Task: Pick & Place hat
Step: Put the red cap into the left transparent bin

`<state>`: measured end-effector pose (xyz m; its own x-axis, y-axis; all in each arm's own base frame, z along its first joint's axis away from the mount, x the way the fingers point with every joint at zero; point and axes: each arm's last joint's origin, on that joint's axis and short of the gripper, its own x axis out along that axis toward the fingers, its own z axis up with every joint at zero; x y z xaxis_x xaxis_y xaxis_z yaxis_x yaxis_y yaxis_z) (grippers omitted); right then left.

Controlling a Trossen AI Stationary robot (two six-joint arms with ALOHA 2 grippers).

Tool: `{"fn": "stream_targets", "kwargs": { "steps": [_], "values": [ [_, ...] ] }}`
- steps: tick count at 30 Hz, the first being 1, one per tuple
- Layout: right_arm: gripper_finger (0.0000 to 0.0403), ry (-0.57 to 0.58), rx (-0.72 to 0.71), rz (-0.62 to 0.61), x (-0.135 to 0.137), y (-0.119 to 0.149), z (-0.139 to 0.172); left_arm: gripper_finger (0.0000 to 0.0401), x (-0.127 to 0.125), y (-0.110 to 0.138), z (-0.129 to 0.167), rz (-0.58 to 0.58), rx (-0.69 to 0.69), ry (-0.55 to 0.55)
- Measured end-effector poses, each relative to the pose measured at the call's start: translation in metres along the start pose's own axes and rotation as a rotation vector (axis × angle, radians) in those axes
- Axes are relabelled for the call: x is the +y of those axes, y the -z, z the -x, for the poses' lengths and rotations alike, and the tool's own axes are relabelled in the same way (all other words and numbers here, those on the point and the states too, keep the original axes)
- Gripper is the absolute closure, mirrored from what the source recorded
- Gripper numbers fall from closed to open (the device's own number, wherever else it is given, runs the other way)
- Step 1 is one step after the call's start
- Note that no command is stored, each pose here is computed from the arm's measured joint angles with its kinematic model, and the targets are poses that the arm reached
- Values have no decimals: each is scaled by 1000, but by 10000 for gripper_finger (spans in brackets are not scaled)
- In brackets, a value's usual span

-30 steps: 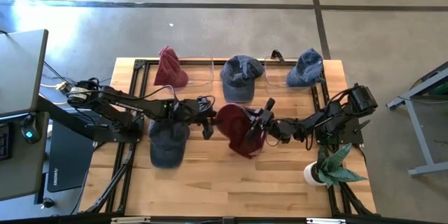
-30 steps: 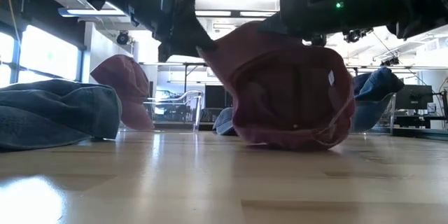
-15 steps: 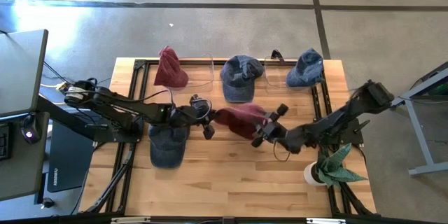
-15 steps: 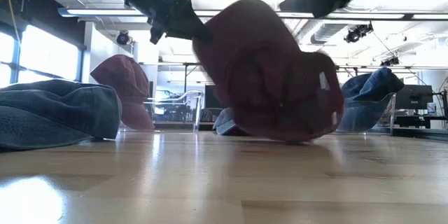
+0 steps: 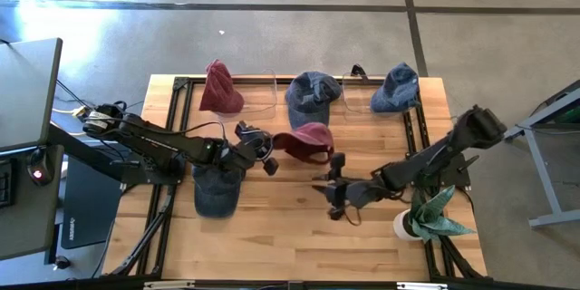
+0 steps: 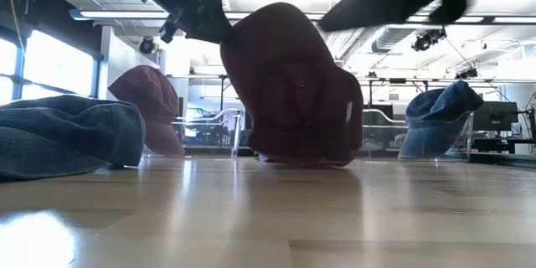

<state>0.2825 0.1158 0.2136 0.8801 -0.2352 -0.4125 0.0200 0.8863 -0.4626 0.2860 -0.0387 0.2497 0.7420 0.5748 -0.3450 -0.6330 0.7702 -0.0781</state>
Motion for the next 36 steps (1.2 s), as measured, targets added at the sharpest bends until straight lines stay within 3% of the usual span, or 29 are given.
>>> {"fn": "stream_targets", "kwargs": {
  "steps": [6,11,14,22,26,30,36],
  "values": [
    [394,288,84,-2,0,24,-48,400,-11,-5,8,46,-60,74],
    [394,618,135,43,10,42,-77,400,-17,-9,18,54,-91,124],
    [400,720,163,99,16,48,-85,400,-18,-9,18,71,-74,172],
    [400,823,182,97,9,49,-92,400,-21,-11,18,135,-7,335],
    [401,742,66,61,7,41,-92,400,-24,-9,20,143,42,437],
    [402,592,-62,72,9,37,-94,400,-28,-12,22,132,79,501],
    [402,575,-38,91,11,40,-96,400,-28,-14,22,90,83,486]
  ]
}}
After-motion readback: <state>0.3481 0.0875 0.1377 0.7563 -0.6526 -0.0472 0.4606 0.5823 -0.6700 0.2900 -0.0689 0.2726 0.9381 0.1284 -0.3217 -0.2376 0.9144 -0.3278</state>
